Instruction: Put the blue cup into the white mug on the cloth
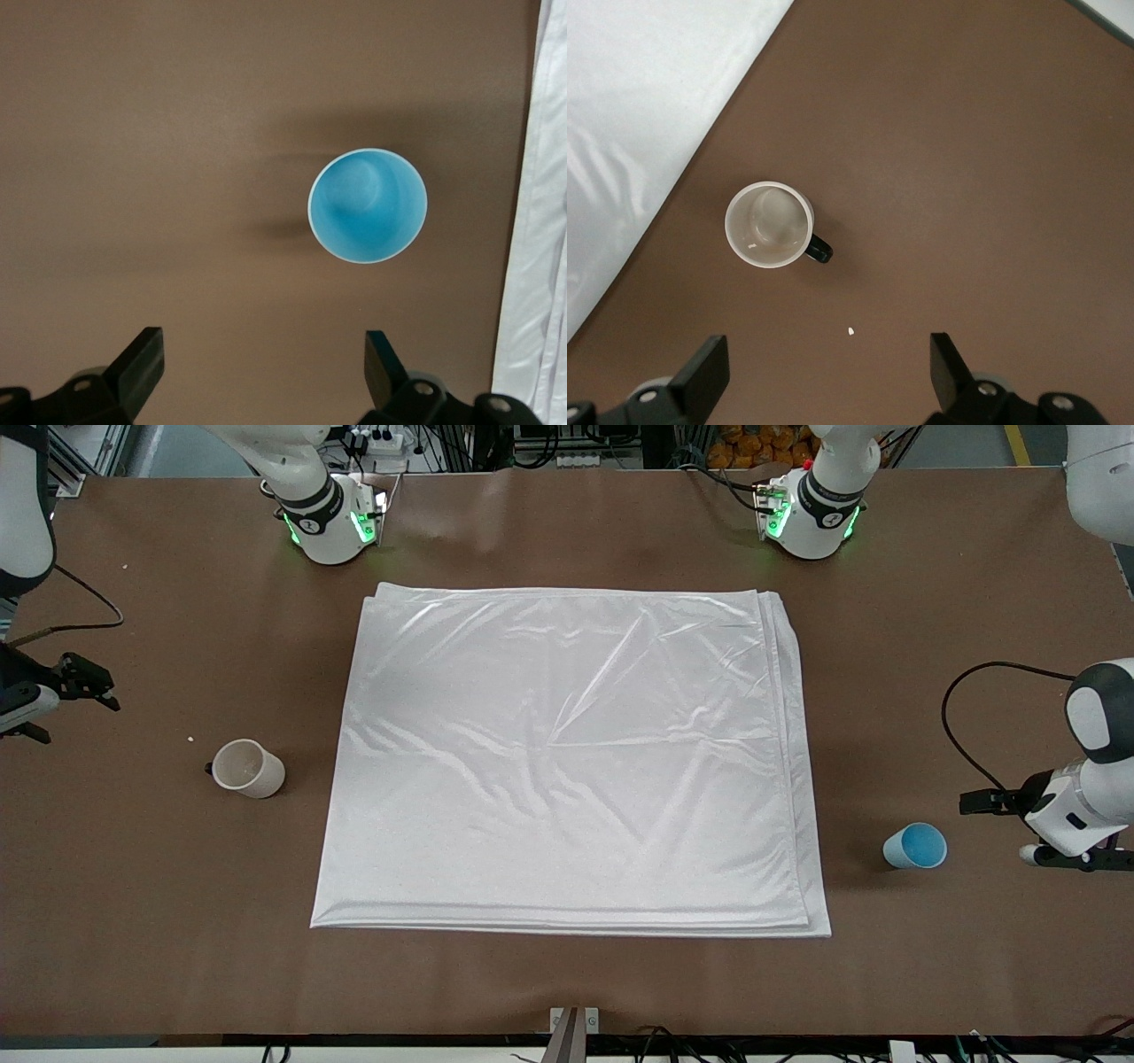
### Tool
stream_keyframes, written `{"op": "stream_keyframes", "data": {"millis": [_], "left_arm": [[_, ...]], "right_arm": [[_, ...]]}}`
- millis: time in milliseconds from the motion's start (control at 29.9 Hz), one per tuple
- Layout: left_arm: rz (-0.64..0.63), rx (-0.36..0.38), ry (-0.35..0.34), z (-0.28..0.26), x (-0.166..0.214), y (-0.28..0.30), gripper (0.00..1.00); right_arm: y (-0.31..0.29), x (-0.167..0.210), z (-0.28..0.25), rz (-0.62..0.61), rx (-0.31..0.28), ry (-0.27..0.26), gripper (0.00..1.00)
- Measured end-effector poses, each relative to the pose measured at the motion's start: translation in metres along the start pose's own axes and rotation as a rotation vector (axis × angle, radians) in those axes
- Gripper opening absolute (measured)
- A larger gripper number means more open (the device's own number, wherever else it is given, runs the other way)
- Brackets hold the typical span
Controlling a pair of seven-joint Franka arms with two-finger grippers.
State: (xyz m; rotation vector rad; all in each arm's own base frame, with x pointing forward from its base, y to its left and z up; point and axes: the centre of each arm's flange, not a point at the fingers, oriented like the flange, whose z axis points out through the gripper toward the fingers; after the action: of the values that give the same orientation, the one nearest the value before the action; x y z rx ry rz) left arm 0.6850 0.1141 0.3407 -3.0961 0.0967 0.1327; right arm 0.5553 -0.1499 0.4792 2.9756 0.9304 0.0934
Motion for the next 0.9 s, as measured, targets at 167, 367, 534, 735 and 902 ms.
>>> {"op": "stream_keyframes", "data": {"millis": [167,367,534,735,902], "left_arm": [[0.001,-0.001,0.003,0.009,0.003,0.0,1.0],[0.005,-0.003,0.005,0.026,0.008,0.002,1.0],[0.009,-0.008,-0.009,0.044,0.011,0.005,1.0],[0.012,-0.011,-0.004,0.062,0.016,0.006,1.0],[0.016,-0.008,0.016,0.066,0.02,0.008,1.0]], "right_arm": [[0.015,-0.007,0.027,-0.128,0.018,0.006,1.0],[0.024,-0.004,0.054,-0.288,0.022,0.003,1.0],[0.029,0.0,0.074,-0.425,0.017,0.005,1.0],[0.031,0.002,0.095,-0.53,0.035,-0.003,1.0],[0.031,0.005,0.114,-0.639,0.05,-0.008,1.0]]}}
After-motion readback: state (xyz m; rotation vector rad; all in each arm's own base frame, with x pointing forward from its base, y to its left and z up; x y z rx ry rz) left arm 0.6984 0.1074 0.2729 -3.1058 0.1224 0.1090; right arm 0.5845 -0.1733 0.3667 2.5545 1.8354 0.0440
